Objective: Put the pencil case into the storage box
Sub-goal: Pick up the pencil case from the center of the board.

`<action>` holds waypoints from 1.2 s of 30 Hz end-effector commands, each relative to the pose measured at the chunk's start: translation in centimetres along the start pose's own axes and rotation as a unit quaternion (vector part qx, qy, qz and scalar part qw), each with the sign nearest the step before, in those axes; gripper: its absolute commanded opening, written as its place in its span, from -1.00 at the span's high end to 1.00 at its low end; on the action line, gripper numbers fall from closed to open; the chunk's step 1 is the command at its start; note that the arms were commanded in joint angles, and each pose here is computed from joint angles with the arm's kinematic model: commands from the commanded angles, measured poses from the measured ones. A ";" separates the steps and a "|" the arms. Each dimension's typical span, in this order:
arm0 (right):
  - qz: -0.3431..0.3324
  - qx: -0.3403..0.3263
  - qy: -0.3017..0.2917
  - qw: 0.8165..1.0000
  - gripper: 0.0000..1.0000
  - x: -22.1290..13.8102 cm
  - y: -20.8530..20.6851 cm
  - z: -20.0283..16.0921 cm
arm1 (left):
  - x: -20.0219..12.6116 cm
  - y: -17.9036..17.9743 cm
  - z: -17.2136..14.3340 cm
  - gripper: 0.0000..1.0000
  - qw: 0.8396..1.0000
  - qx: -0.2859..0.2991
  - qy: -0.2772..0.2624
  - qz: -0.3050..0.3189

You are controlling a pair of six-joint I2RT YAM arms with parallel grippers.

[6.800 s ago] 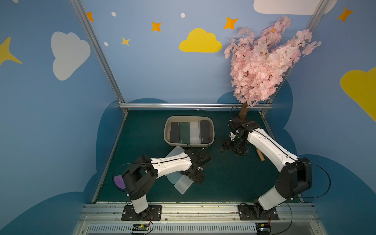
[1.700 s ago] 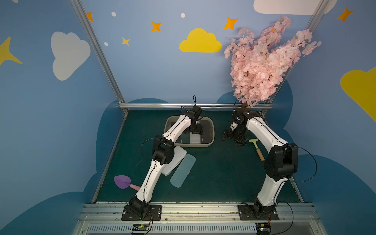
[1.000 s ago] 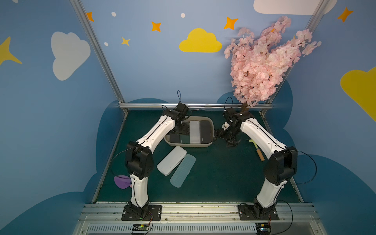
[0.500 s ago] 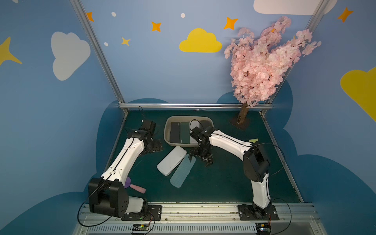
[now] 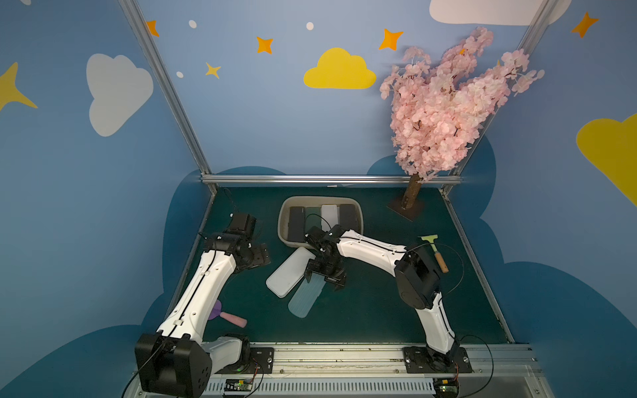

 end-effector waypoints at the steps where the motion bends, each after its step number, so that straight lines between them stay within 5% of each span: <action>1: -0.004 0.016 -0.006 1.000 -0.97 0.5 0.6 -0.2 | -0.3 0.5 -0.6 -0.90 1.000 -0.004 -0.001 0.005; 15: -0.021 0.019 0.006 1.000 -0.97 2.7 1.9 0.0 | 0.0 0.6 -1.3 -0.90 1.000 -0.003 -0.005 0.002; 24: -0.066 0.038 0.033 0.997 -0.94 5.0 -0.8 -0.3 | 0.1 0.7 -1.7 -0.89 1.000 -0.004 -0.002 0.002; 36: -0.090 0.015 0.010 0.996 -0.20 0.9 -6.9 2.2 | 0.0 0.9 -2.4 -0.85 1.000 -0.009 0.008 0.003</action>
Point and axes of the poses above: each gripper's point midway between its finger pads, its own x axis out along the fingers, its own y axis along the line the jaws close on, z = x × y, the point moved 1 cm from there along -x, back along the fingers, and after that the axes turned 10 degrees about x, right-handed, at the moved point
